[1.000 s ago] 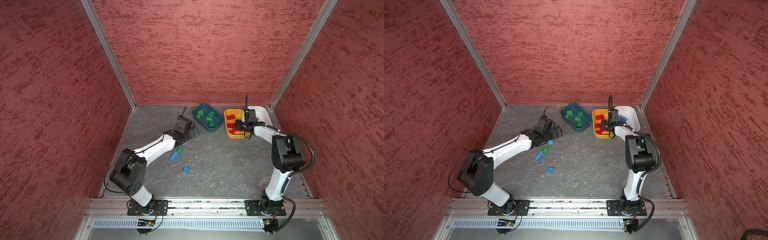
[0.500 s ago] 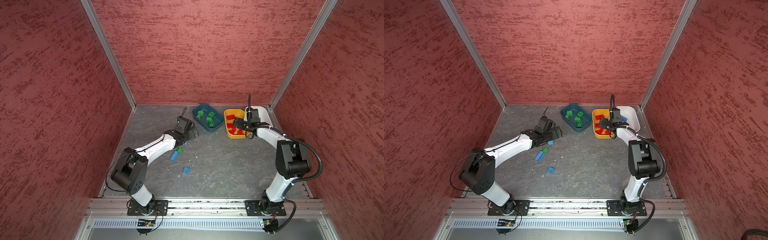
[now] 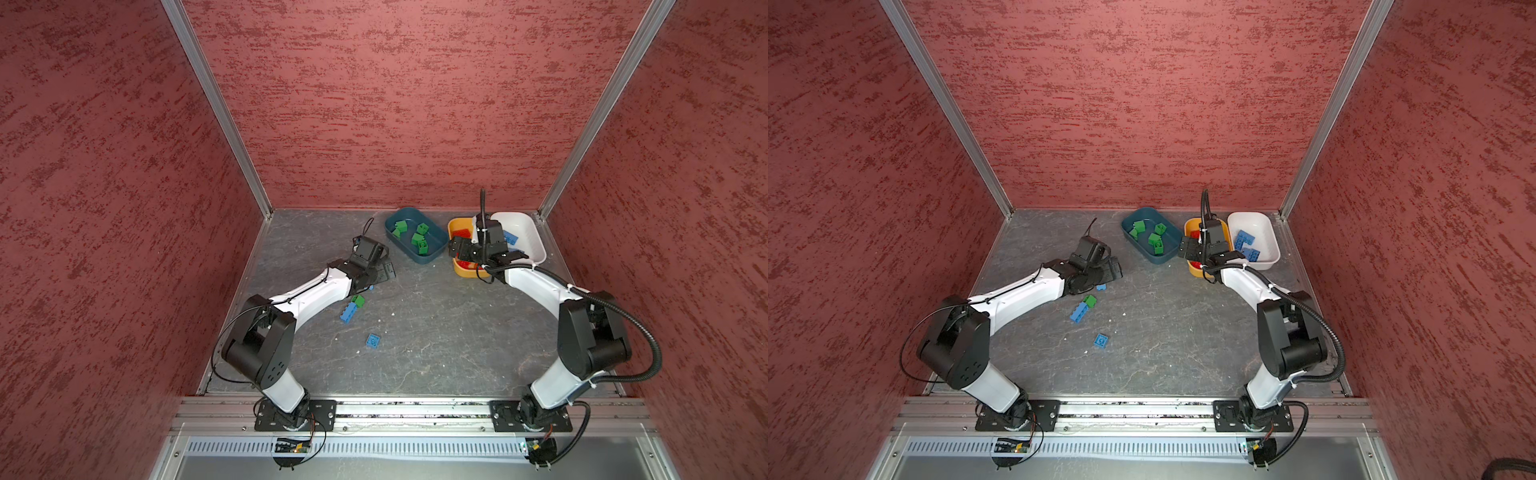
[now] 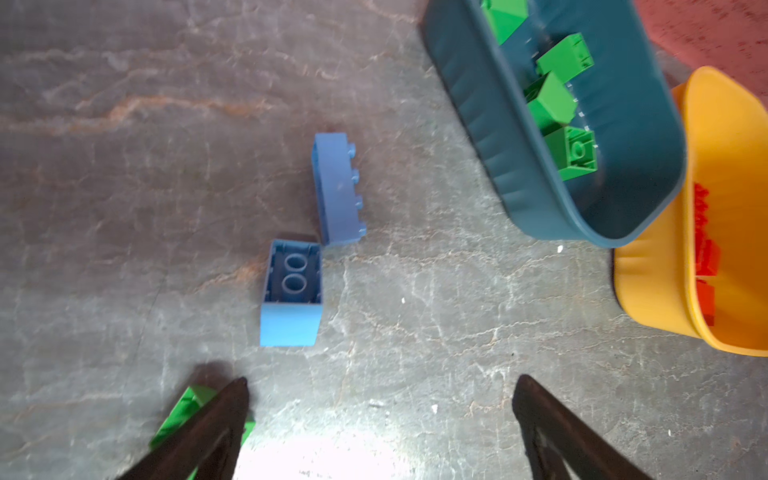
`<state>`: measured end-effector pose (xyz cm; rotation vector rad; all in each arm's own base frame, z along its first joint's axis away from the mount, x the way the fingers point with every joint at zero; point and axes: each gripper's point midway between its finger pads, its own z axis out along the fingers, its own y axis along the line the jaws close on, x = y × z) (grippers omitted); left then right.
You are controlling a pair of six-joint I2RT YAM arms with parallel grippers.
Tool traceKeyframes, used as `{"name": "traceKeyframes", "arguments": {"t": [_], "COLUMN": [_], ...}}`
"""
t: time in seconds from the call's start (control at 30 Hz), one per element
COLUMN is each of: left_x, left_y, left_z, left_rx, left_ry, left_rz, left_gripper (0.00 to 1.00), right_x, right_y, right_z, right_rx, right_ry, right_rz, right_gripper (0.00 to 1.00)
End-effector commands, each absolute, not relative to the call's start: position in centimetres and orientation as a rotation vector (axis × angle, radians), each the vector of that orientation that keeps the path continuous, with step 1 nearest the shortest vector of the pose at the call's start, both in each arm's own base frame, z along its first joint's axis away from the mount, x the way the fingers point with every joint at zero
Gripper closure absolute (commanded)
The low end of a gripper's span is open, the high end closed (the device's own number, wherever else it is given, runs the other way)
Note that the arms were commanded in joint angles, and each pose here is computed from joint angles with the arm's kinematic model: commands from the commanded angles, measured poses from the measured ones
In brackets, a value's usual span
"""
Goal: Sort the legos into containers by color
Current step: 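Carry the red brick into the yellow tub with the right gripper and release, then lower the left gripper onto a green brick beside the blue bricks and grasp it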
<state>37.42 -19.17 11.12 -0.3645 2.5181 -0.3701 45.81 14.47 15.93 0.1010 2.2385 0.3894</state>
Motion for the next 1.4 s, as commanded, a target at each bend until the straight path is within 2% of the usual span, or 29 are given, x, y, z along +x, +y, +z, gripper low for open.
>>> {"name": "traceKeyframes", "arguments": {"t": [0.0,0.2,0.37,0.5,0.9,1.07,1.37], "left_x": [36.4,33.0,30.1,28.9,30.6,30.8,31.5], "left_y": [-18.9,-19.1,-18.9,-19.1,-18.6,-16.9,-13.7], "left_z": [9.9,8.5,6.8,5.4,2.6,1.9,0.7], "left_rx": [-0.44,-0.442,-0.454,-0.489,-0.539,-0.571,-0.643], "left_ry": [2.605,2.723,2.817,2.863,2.839,2.812,2.767], "left_rz": [-0.374,-0.305,-0.197,-0.211,-0.188,-0.114,0.0], "left_gripper": [0.01,0.0,0.11,0.15,0.15,0.13,0.19], "right_x": [46.0,46.2,46.6,46.7,46.5,46.5,46.8], "right_y": [16.6,18.4,18.6,18.6,18.2,18.1,18.5], "right_z": [18.2,18.8,18.7,18.6,18.4,18.2,18.0], "right_rx": [-0.004,-0.053,-0.047,-0.043,-0.024,-0.026,-0.021], "right_ry": [2.144,2.11,2.105,2.106,2.113,2.12,2.125], "right_rz": [0.385,0.391,0.396,0.394,0.377,0.371,0.389], "right_gripper": [0.01,0.01,0.01,0.01,0.01,0.01,0.01]}}
